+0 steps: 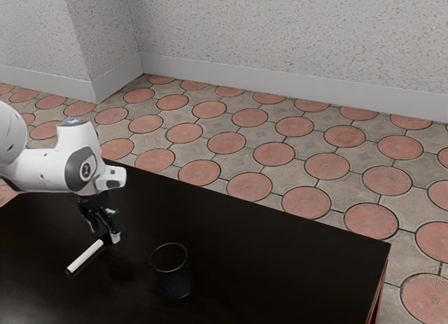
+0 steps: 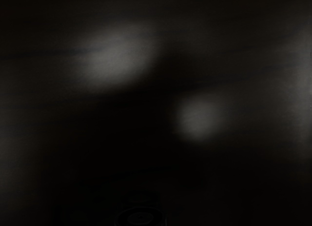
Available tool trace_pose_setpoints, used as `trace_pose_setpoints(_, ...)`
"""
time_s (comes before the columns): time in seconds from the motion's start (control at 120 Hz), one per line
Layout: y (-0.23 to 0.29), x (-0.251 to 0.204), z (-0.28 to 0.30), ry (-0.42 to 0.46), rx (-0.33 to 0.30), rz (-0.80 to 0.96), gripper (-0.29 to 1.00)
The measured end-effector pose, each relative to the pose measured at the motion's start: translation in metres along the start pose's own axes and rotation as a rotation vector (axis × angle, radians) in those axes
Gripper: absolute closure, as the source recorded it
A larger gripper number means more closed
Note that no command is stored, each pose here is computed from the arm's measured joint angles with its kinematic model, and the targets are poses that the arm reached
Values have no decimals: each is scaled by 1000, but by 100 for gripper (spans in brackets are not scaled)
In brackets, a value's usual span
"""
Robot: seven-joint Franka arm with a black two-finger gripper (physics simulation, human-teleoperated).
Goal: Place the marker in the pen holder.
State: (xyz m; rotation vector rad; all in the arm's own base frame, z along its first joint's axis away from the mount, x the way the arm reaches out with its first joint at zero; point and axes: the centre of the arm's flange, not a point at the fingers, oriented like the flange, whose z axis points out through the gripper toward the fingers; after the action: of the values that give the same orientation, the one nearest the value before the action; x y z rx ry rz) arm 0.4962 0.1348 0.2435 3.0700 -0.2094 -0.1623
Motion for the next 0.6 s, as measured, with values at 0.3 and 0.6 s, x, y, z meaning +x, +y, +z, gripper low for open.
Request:
trace_pose_setpoints(0.3,13,-4,-3,21,5,80,6)
trace_pose_setpoints(0.6,11,-12,5,3,5,116,11)
